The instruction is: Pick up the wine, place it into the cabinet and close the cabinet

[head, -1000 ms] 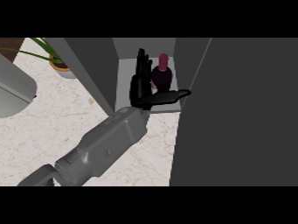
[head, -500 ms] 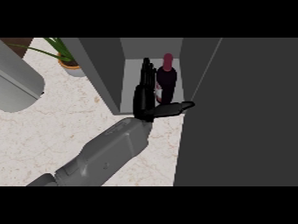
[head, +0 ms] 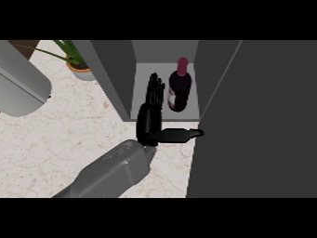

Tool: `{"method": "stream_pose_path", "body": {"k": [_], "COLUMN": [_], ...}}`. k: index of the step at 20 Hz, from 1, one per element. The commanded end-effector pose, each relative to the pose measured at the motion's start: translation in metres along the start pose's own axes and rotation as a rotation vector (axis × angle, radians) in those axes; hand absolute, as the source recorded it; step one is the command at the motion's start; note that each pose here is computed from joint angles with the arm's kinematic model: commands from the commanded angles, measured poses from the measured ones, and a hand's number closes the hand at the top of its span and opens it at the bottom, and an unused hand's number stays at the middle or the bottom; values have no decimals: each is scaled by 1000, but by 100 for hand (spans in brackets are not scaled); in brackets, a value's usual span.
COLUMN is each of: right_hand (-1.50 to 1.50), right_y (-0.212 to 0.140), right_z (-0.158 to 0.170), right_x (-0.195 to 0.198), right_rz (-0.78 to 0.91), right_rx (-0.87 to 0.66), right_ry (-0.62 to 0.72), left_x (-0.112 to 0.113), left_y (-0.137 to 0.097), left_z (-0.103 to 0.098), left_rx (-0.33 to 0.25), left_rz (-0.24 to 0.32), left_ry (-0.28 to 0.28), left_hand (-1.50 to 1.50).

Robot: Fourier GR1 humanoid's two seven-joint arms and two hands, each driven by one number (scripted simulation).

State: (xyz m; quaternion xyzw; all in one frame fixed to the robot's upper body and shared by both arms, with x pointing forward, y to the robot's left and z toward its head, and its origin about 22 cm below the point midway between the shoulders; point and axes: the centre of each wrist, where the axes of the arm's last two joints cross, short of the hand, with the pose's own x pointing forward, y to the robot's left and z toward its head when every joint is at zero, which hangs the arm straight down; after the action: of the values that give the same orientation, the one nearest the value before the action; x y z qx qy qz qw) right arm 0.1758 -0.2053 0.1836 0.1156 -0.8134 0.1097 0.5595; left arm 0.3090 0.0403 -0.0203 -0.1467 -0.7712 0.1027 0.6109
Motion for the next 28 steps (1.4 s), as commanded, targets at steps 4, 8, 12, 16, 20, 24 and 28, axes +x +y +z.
{"method": "stream_pose_path", "body": {"k": [4,8,12,16,20,24,28], "right_hand": [-150,-150,-150,150,150,150,150], "right_y": [-5,0,-8,-11,-1,-2,18], "right_z": [-8,-10,9,16,25,32,29], "right_x": [12,1,2,11,12,21,22], "right_rz": [12,60,19,58,76,54,-25], "right_rx": [-22,-25,20,172,276,331,418], "right_ry": [-13,-24,-12,23,8,16,19], "left_x": [19,32,67,91,108,139,149], "left_y": [17,39,56,67,94,125,130], "left_z": [22,53,55,76,90,94,105], "left_rx": [-101,-161,-187,-237,-280,-264,-260], "left_rz": [10,25,10,36,37,55,43], "left_ry": [-16,-7,-11,6,-4,-18,-12], "left_hand": [-150,-150,-150,-150,150,150,150]}}
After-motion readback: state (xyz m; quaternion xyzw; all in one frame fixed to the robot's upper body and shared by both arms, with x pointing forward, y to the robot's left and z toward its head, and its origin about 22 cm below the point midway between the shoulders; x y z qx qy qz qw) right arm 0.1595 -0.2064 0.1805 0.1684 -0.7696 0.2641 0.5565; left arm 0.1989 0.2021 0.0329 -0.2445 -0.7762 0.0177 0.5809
